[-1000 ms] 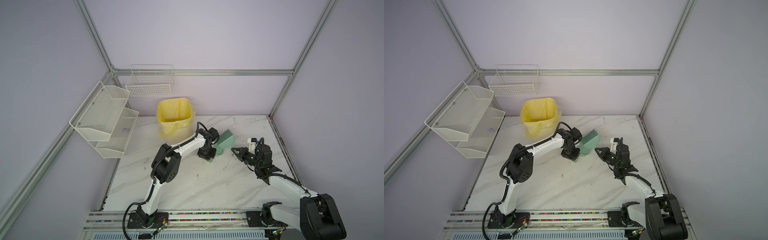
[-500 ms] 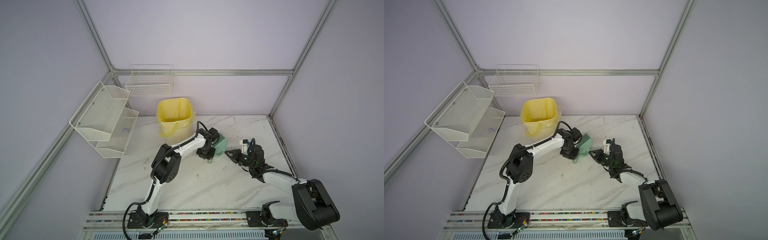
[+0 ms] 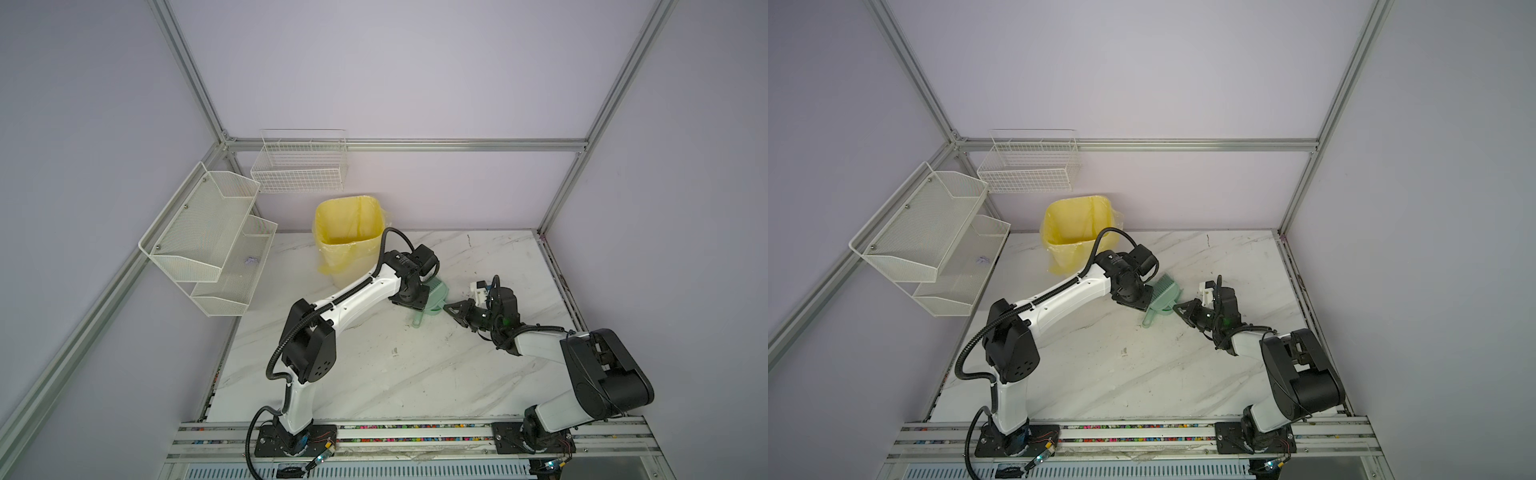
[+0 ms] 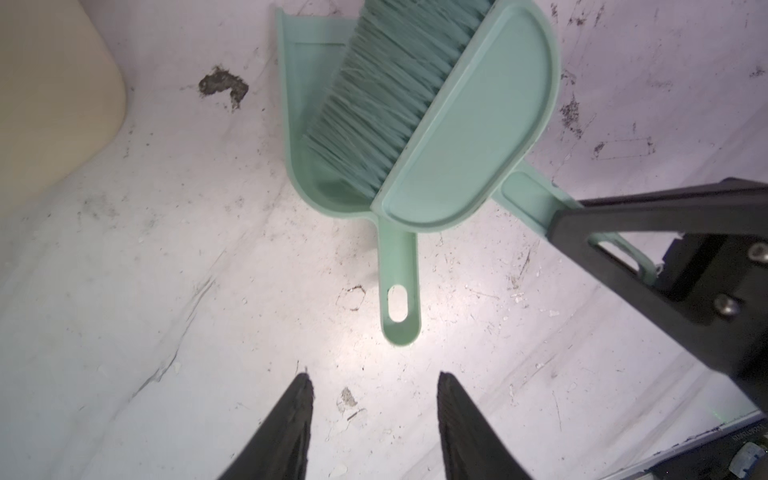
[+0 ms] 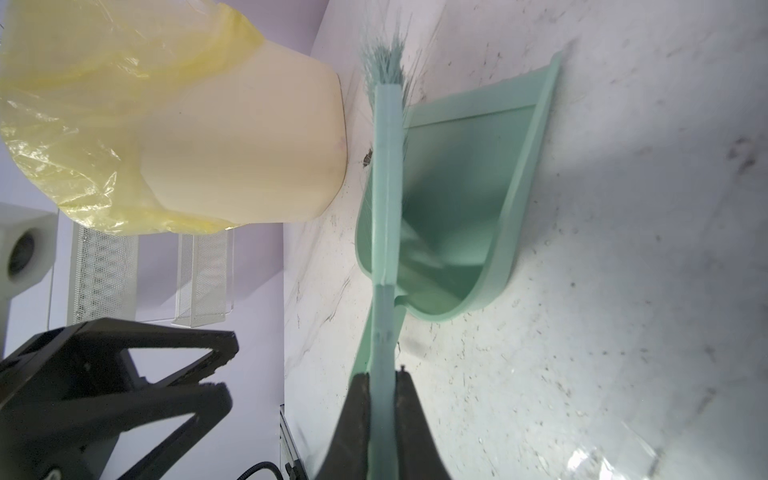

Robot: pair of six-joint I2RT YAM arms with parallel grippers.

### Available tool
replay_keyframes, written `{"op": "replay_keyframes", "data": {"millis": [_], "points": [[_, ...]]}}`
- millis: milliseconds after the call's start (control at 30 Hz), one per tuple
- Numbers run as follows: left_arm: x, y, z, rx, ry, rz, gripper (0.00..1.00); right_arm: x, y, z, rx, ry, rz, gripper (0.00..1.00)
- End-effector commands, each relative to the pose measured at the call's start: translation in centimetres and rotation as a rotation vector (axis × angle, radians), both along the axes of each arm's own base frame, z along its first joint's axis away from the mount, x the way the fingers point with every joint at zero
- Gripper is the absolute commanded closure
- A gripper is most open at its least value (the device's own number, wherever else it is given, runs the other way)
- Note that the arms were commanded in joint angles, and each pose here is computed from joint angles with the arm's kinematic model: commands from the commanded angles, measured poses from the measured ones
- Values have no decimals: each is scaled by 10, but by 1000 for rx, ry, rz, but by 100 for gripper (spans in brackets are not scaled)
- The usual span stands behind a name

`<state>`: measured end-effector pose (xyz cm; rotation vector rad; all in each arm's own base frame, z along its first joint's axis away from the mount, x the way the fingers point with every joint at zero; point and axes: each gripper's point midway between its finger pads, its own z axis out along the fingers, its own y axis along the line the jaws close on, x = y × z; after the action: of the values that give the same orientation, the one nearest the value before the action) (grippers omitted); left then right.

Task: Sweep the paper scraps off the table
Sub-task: 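Lay the brush into the dustpan with the right gripper while the left gripper holds it, then open both grippers and withdraw them from the dustpan and brush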

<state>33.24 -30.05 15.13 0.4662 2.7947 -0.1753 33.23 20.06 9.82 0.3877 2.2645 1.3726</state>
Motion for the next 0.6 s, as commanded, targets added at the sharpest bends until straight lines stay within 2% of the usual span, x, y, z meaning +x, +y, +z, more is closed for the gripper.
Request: {"op": "replay_keyframes", "data": {"millis": [0, 100, 233, 300, 333, 367, 400, 433, 467, 567], "points": [[-14, 31, 1, 74, -17, 49, 49, 8, 6, 10, -8, -35, 32, 97], [-23, 46, 6, 85, -34, 80, 43, 13, 7, 7, -30, -23, 35, 83], [-34, 62, 13, 72, -60, 126, 37, 19, 10, 5, -30, -13, 45, 71], [-40, 75, 13, 79, -89, 152, 32, 21, 11, 5, -40, -6, 49, 60], [-42, 84, 11, 101, -107, 169, 30, 22, 10, 6, -45, -9, 48, 56], [-44, 98, 9, 140, -130, 202, 23, 23, 10, 8, -47, -13, 49, 51], [-47, 115, 7, 184, -148, 273, 18, 23, 10, 12, -50, -23, 51, 40], [-49, 126, 4, 214, -160, 292, 18, 24, 10, 14, -57, -30, 48, 30], [-52, 138, 1, 252, -176, 311, 18, 25, 7, 16, -74, -28, 39, 25], [-57, 163, -3, 330, -212, 355, 17, 28, -3, 18, -141, -40, 16, 17]]}}
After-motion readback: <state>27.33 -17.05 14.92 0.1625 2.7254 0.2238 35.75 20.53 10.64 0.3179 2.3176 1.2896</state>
